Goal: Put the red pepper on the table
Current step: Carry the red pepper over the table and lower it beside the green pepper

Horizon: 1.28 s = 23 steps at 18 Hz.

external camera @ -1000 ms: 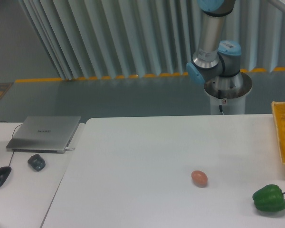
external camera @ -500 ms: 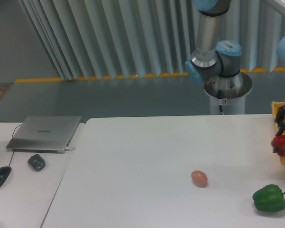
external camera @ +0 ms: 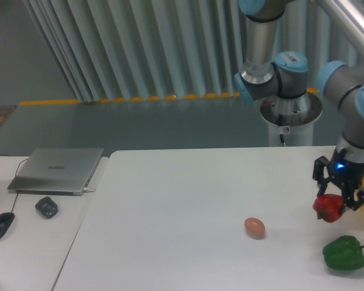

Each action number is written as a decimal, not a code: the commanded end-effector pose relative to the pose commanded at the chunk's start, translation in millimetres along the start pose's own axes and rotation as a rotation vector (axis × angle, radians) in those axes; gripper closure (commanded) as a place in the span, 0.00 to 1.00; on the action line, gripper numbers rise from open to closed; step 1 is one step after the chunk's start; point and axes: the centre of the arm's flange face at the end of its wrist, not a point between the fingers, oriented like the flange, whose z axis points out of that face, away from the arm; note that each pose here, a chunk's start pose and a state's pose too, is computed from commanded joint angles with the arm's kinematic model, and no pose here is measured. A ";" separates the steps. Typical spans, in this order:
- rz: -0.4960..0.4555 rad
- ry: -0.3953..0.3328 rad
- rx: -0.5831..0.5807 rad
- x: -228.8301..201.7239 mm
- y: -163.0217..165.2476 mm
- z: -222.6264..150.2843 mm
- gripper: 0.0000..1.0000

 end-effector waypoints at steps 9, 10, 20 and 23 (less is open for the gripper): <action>0.021 -0.058 -0.090 15.8 -21.9 25.2 0.54; 0.021 -0.057 -0.092 15.5 -21.8 26.1 0.51; 0.034 -0.032 -0.111 24.3 -26.0 45.2 0.26; 0.036 -0.042 -0.125 24.3 -25.3 44.1 0.23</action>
